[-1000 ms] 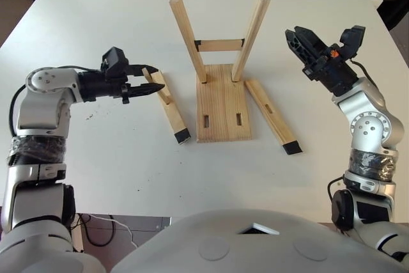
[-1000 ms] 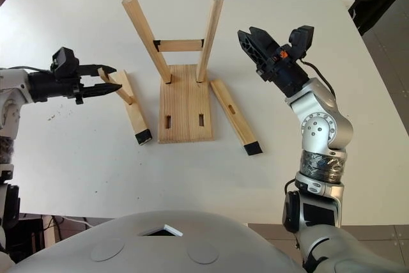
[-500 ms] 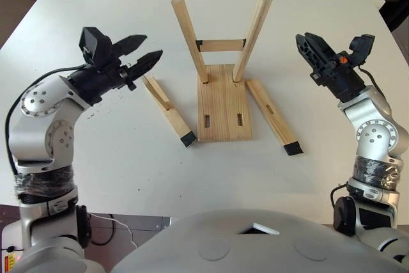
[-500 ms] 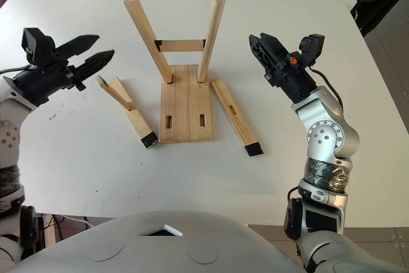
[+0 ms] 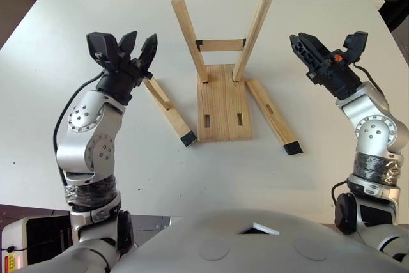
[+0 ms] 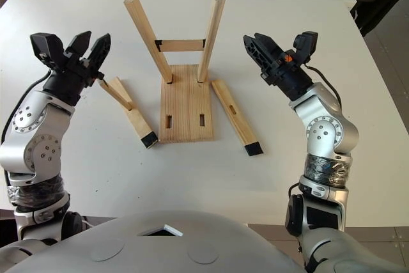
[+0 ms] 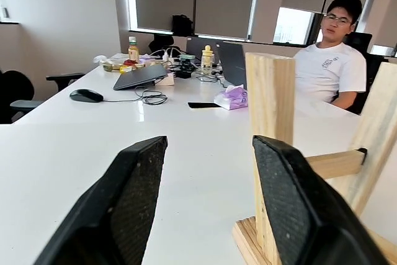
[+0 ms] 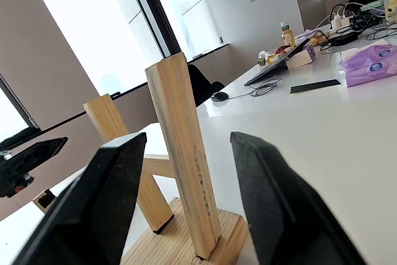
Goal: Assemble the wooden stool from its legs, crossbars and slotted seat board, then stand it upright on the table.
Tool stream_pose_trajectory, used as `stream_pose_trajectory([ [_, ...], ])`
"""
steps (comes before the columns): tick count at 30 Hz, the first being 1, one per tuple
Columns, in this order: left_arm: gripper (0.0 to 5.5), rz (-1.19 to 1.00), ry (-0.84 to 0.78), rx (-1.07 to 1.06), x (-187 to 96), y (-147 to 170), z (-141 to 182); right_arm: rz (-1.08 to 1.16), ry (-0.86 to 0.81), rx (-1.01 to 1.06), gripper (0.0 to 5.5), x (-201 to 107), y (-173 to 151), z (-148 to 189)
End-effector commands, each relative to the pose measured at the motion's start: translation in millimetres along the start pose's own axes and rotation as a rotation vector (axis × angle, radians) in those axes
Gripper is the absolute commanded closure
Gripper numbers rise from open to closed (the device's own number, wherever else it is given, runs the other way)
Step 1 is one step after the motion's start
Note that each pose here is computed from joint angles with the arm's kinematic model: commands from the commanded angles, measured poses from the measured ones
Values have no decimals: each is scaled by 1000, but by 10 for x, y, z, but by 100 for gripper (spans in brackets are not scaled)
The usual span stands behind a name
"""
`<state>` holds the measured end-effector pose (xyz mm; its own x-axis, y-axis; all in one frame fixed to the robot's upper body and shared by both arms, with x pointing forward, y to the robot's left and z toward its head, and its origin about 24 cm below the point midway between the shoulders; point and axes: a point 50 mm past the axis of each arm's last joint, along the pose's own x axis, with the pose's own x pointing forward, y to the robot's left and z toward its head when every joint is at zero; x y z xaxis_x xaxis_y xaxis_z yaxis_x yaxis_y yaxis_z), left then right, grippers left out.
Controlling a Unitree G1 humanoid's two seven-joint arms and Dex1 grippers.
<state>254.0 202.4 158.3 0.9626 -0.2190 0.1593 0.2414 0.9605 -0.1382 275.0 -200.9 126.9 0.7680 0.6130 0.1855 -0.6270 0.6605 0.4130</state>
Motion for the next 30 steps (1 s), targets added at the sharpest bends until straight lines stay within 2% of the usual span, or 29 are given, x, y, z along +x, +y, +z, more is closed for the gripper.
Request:
stream_pose_trajectory([
  [1, 293, 28, -85, -8, 54, -44, 177, 11, -15, 11, 301, 3, 42, 2],
  [5, 293, 7, -45, -7, 37, -89, 118, 7, -14, 16, 301, 5, 38, -11],
  [8, 293, 27, 43, -12, -25, -46, -105, 14, -11, 19, 301, 47, 34, -31],
  [12, 293, 86, 332, 4, -102, 69, -653, 25, -20, 22, 301, 84, 43, -22],
  [14, 293, 112, 331, -32, -94, 109, -707, 37, -20, 24, 301, 106, 61, -29],
  [17, 293, 63, 216, -64, -45, 52, -539, 36, -25, 30, 301, 93, 68, -47],
  [22, 293, 72, -36, -106, 0, 54, -40, 26, -25, 41, 301, 58, 76, -78],
  [25, 293, 113, -221, -65, 105, 110, 510, 21, -17, 39, 301, 30, 72, -73],
  [28, 293, 187, -406, -136, 130, 265, 1048, 27, -4, 20, 301, 33, 61, -55],
  [30, 293, 311, -374, -206, 112, 412, 1003, 19, -12, 7, 301, 37, 31, -8],
])
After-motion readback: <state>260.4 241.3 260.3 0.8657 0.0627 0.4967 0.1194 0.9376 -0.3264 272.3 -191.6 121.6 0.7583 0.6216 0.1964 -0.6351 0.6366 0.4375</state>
